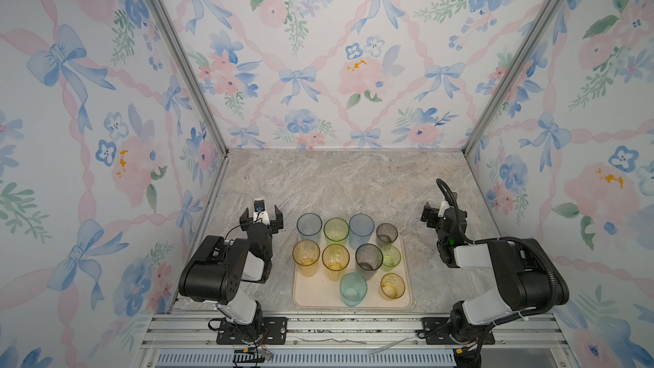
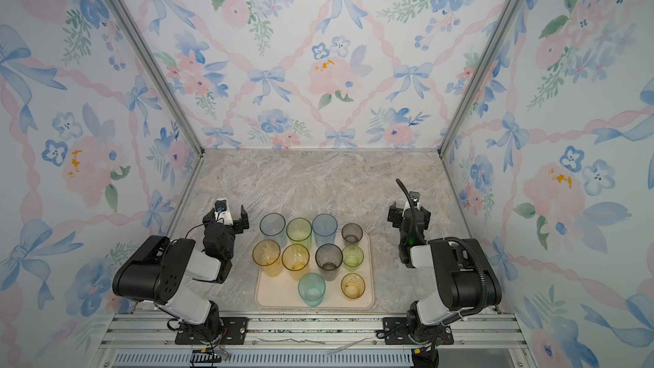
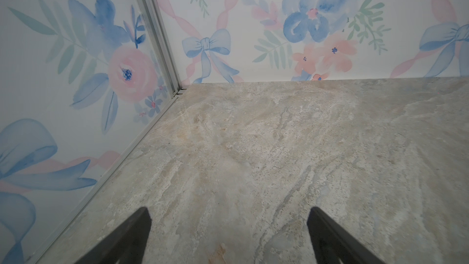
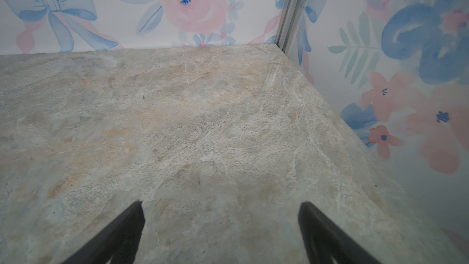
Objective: Place the glasses into the tray
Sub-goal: Reset both arms
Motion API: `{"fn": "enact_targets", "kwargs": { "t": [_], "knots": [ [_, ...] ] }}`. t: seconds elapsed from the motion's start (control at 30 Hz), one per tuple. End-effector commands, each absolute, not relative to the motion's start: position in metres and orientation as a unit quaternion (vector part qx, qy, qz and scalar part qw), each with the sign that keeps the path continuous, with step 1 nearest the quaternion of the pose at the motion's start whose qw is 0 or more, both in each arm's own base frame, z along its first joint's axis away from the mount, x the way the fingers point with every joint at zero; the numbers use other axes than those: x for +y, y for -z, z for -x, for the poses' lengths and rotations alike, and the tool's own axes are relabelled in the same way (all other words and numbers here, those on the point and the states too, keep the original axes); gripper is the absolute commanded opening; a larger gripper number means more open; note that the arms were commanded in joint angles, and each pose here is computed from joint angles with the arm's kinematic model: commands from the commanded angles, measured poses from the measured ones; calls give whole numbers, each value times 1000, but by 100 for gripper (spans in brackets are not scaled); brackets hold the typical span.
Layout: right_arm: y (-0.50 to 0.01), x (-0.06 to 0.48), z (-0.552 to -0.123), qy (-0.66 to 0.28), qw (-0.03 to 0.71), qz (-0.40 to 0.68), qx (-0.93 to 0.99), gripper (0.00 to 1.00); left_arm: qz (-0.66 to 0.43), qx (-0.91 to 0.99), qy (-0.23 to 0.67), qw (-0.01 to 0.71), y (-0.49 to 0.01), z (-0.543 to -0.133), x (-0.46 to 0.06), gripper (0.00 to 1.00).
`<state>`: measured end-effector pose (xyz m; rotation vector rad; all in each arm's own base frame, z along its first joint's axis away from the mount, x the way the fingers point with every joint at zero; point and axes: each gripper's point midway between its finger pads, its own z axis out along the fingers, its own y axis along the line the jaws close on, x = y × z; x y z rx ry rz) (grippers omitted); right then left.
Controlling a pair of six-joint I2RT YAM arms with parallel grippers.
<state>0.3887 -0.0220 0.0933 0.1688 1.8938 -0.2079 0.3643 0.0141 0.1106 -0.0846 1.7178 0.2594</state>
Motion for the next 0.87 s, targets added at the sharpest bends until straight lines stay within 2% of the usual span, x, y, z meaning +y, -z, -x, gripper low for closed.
{"fn": "enact_targets", "kwargs": {
  "t": [0.0, 0.83],
  "knots": [
    [-101, -21, -393, 93, 588, -73, 800, 97, 44, 750, -110, 650, -115, -367, 15, 98],
    [-102, -19, -393, 101, 589, -69, 799, 97, 43, 751, -109, 650, -115, -368, 14, 98]
  ]
}}
